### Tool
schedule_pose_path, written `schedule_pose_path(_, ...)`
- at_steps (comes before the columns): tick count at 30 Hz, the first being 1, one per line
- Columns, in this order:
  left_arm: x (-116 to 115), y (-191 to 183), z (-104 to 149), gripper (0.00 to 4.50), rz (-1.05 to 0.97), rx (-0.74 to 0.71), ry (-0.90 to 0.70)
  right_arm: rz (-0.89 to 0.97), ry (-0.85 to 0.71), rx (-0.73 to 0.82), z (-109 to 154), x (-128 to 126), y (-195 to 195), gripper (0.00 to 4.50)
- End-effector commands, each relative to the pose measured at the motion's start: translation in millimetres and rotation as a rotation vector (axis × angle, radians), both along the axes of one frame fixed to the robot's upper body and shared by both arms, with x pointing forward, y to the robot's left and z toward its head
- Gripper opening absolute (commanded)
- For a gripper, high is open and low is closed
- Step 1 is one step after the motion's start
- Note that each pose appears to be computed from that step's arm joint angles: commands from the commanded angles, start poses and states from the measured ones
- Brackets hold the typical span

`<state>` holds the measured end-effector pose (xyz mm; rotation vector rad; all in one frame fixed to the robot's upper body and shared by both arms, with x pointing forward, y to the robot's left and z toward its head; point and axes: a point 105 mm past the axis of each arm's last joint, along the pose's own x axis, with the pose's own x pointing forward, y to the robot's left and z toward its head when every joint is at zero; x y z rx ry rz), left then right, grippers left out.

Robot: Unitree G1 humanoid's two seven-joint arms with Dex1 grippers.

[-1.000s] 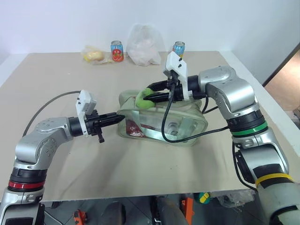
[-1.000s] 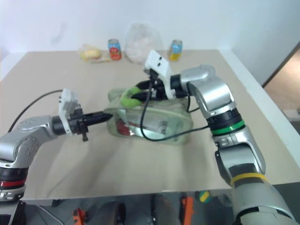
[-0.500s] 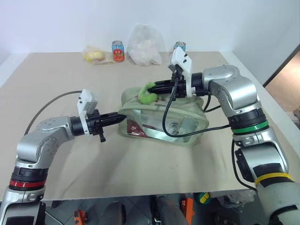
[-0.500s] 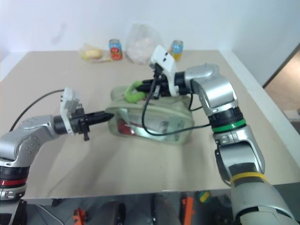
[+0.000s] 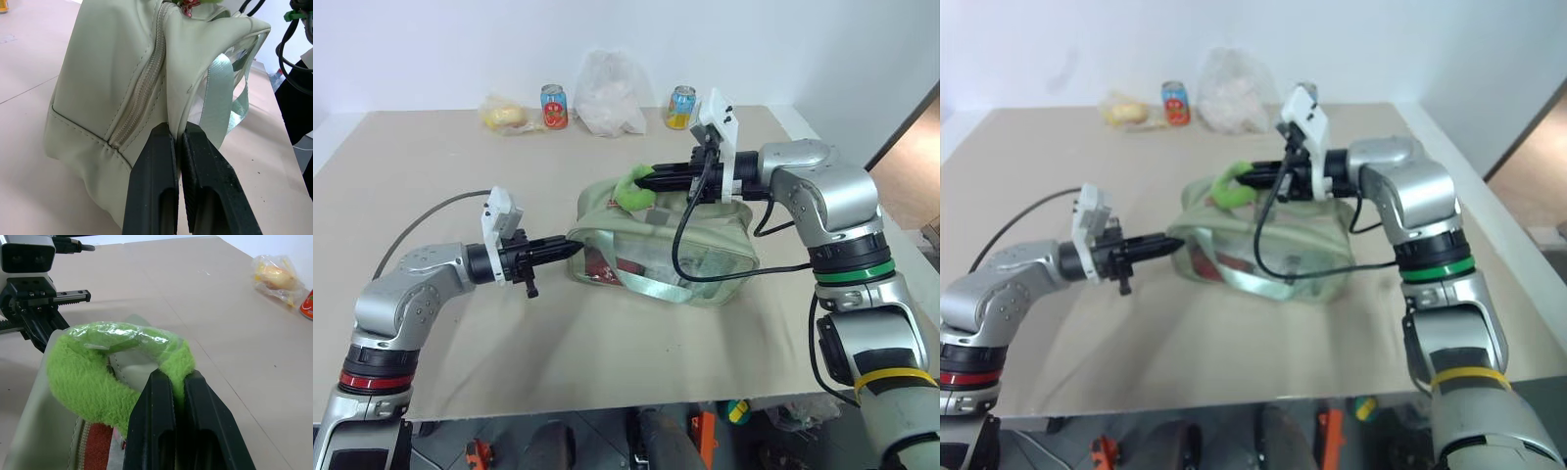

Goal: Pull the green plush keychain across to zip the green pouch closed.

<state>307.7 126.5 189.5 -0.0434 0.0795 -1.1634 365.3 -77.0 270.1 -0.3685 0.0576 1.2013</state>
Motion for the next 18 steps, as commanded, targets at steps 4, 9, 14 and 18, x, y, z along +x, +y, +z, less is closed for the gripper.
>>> schedule_pose_path(4, -2, 6, -3, 0.00, 0.012, 0.005, 0.016, -0.023, -0.055, 0.035, 12, -5, -9, 1.76)
schedule_pose_path(9, -3, 7, -3, 0.00, 0.019, -0.002, 0.017, -0.054, -0.025, 0.053, 11, 3, -8, 2.42)
schedule_pose_path(14, -3, 8, -4, 0.00, 0.024, -0.006, 0.020, -0.057, -0.023, 0.051, 11, 6, -5, 2.42)
schedule_pose_path(18, -4, 7, -6, 0.00, 0.024, -0.008, 0.025, -0.037, -0.020, 0.052, 11, 4, -3, 2.18)
